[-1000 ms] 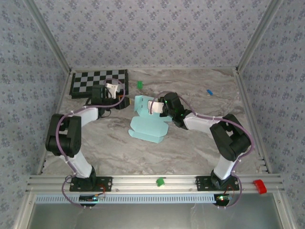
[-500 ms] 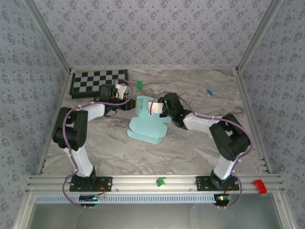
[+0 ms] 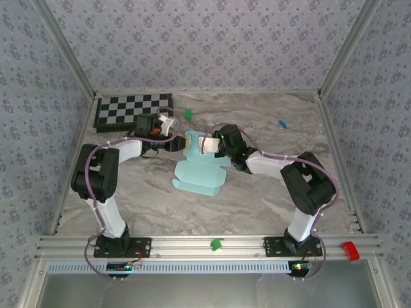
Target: Fold the paper box
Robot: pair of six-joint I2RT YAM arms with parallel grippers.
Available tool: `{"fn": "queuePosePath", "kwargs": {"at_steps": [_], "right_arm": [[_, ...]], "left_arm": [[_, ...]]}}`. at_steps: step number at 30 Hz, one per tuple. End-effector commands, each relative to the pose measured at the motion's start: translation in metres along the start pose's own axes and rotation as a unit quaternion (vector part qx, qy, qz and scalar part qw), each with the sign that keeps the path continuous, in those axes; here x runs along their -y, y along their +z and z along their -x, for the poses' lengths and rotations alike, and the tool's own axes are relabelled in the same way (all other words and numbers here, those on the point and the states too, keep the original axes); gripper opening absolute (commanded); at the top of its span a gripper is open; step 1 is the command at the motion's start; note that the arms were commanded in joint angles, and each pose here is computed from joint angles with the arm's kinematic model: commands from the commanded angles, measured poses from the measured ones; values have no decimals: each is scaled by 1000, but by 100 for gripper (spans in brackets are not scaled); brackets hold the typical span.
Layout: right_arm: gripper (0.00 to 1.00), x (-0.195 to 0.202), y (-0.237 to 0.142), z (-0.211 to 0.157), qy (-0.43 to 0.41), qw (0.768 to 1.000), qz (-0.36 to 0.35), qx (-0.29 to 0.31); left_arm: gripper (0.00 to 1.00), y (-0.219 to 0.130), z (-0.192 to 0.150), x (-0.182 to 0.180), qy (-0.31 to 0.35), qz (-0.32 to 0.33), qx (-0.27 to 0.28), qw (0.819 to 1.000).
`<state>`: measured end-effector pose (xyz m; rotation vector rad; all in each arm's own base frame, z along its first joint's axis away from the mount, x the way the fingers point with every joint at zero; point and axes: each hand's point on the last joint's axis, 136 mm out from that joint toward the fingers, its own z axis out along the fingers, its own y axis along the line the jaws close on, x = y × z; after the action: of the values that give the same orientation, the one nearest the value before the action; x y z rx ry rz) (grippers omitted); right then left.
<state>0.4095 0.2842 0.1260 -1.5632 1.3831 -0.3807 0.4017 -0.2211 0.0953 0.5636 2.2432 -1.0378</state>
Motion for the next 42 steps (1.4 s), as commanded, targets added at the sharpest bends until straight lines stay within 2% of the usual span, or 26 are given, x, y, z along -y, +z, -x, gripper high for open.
{"fn": "queuePosePath", "kwargs": {"at_steps": [1,9,18,31,42], "right_arm": [[0,-15,6,4,-15,1000,27,0],[0,-13,3,7,-36,999,5,5],[0,-11,1,9,-72,996,-51,3],[0,15,3,12,-97,987,-125,-4],[0,23,6,7,-103,984,-145,-17]], "left_arm": [[54,1,-3,15,17,-31,-13,999],[54,-2,-15,14,26,-23,-18,999],[54,-8,-21,16,30,-19,-10,999],[54,-9,-6,17,36,-17,16,999],[54,-1,4,19,27,-40,33,998]]}}
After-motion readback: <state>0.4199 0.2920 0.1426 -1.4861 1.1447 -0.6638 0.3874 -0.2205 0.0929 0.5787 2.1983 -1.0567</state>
